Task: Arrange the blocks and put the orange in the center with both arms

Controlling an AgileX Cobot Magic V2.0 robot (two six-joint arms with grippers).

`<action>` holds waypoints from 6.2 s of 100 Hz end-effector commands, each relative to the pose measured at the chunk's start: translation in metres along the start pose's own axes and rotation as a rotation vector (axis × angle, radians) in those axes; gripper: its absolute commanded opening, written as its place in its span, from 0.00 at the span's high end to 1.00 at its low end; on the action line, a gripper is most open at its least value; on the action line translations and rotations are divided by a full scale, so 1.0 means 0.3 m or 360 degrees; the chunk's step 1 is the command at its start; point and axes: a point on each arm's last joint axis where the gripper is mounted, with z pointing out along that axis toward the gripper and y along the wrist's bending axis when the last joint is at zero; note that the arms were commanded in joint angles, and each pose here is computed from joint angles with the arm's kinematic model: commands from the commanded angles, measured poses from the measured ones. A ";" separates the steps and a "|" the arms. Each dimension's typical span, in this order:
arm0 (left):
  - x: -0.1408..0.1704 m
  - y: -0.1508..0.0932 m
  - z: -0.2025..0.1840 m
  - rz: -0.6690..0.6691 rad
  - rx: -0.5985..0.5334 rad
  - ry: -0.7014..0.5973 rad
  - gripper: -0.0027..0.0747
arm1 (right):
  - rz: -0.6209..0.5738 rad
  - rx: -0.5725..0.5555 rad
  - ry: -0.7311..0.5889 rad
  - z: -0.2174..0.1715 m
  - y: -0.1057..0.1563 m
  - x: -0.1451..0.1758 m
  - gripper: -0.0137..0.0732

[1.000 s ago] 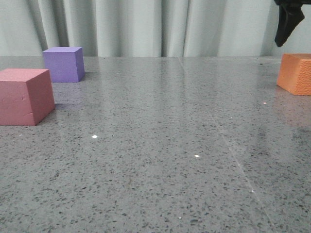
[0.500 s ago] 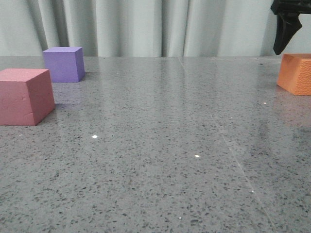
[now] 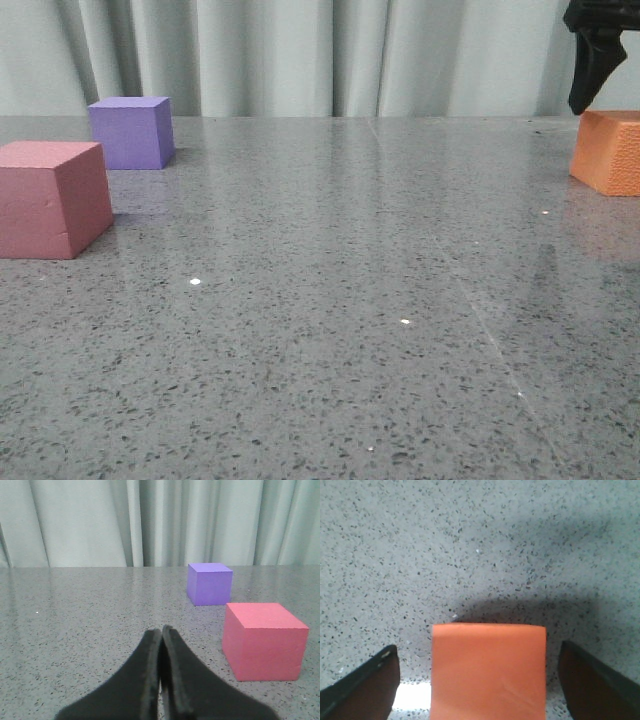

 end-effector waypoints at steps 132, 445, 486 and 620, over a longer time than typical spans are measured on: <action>0.032 -0.004 -0.003 -0.0024 0.0027 -0.0081 0.99 | -0.0001 -0.0153 0.0031 -0.158 0.186 -0.085 0.79; 0.032 -0.004 -0.003 -0.0024 0.0027 -0.0081 0.99 | -0.0111 0.0156 -0.0567 -0.532 0.144 0.258 0.09; 0.032 -0.004 -0.003 -0.0024 0.0027 -0.0081 0.99 | -0.0045 0.0212 -0.0575 -0.547 -0.002 0.587 0.09; 0.032 -0.004 -0.003 -0.0024 0.0027 -0.0081 0.99 | -0.0016 0.0152 -0.0886 -0.618 -0.072 0.796 0.92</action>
